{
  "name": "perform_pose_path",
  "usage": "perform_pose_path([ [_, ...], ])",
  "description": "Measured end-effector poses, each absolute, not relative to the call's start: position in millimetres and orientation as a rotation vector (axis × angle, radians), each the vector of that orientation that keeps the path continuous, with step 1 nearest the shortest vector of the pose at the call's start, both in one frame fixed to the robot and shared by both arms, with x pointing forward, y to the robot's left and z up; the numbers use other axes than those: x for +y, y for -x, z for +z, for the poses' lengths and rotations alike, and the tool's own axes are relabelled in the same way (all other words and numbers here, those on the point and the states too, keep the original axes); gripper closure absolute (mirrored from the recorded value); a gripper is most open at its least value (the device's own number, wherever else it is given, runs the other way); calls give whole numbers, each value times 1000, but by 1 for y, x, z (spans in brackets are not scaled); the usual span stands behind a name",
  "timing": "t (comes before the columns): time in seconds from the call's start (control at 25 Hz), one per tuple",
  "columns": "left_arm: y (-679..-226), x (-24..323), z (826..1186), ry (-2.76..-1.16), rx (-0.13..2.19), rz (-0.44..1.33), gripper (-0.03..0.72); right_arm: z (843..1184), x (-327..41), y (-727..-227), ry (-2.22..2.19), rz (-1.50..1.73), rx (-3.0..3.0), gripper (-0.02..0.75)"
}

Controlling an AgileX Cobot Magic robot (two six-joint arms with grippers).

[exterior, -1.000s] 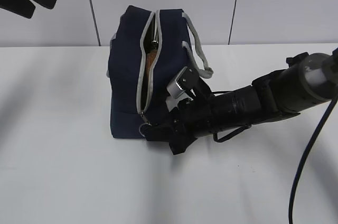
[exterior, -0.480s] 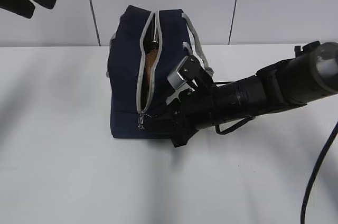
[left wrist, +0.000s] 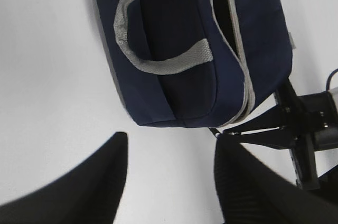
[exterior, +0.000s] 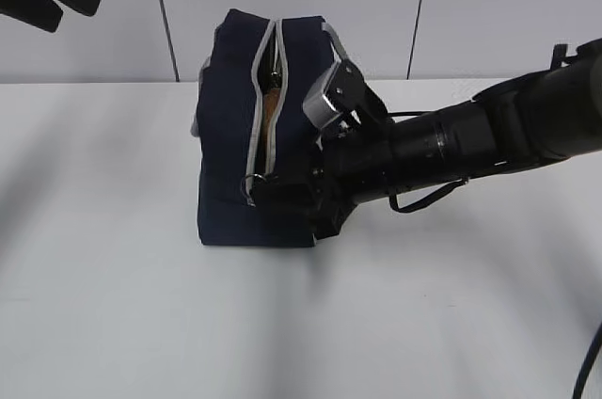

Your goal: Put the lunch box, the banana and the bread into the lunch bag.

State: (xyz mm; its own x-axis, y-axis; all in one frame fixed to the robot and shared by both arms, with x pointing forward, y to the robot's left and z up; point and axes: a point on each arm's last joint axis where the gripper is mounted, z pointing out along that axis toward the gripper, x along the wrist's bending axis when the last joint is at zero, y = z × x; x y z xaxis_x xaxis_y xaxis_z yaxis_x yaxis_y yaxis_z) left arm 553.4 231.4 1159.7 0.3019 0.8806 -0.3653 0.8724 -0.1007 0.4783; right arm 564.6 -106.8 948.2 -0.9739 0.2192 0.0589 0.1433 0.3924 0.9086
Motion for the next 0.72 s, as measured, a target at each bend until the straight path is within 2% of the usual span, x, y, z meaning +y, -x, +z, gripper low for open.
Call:
perform_pose_path([
  [0.72, -553, 225, 1163, -1971, 1418, -3, 328, 1016, -102, -579, -226, 1715, 2391, 754],
])
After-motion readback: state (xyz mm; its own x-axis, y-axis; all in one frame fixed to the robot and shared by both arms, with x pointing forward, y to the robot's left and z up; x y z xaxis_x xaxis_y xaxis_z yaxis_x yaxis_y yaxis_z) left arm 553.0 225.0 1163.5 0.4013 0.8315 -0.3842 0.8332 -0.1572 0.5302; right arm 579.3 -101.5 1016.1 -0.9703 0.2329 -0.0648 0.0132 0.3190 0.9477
